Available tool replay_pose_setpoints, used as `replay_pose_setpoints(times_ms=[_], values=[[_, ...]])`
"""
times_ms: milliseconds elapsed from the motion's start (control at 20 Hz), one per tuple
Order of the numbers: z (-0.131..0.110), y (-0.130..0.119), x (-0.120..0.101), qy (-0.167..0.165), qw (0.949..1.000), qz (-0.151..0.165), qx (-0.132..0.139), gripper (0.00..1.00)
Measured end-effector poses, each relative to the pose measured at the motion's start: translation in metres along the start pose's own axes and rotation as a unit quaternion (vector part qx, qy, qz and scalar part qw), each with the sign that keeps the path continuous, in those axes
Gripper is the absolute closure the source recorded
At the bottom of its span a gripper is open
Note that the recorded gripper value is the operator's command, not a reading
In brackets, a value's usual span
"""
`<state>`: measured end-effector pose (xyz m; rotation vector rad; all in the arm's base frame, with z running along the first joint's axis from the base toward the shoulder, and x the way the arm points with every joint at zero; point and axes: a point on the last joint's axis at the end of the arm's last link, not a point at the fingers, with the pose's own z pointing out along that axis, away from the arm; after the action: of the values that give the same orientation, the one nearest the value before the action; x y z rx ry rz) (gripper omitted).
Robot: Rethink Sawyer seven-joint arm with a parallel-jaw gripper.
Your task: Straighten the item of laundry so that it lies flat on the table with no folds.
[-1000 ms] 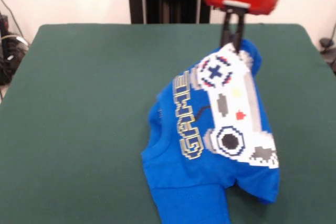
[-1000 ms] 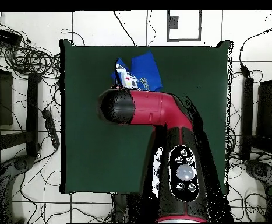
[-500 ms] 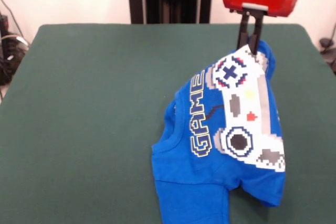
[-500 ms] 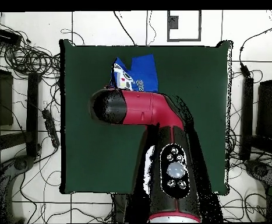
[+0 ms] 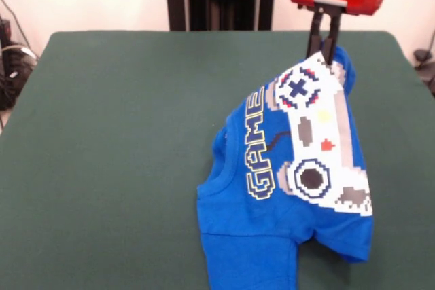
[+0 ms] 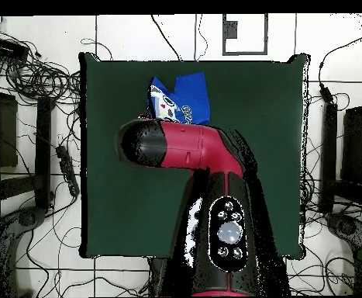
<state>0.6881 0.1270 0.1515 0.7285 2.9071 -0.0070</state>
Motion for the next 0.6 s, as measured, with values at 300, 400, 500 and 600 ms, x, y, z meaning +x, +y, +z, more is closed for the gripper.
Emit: replay_pose_setpoints(times_ms=[300, 400, 500, 600], values=[[-0.004, 0.013, 0.015, -0.004, 0.9999, -0.013, 0.007, 1.00], [-0.004, 0.015, 0.019, -0.003, 0.9998, -0.016, 0.008, 1.00], [-0.005, 0.017, 0.022, -0.004, 0.9998, -0.018, 0.010, 1.00], [-0.005, 0.017, 0.023, -0.005, 0.9997, -0.019, 0.011, 1.00]])
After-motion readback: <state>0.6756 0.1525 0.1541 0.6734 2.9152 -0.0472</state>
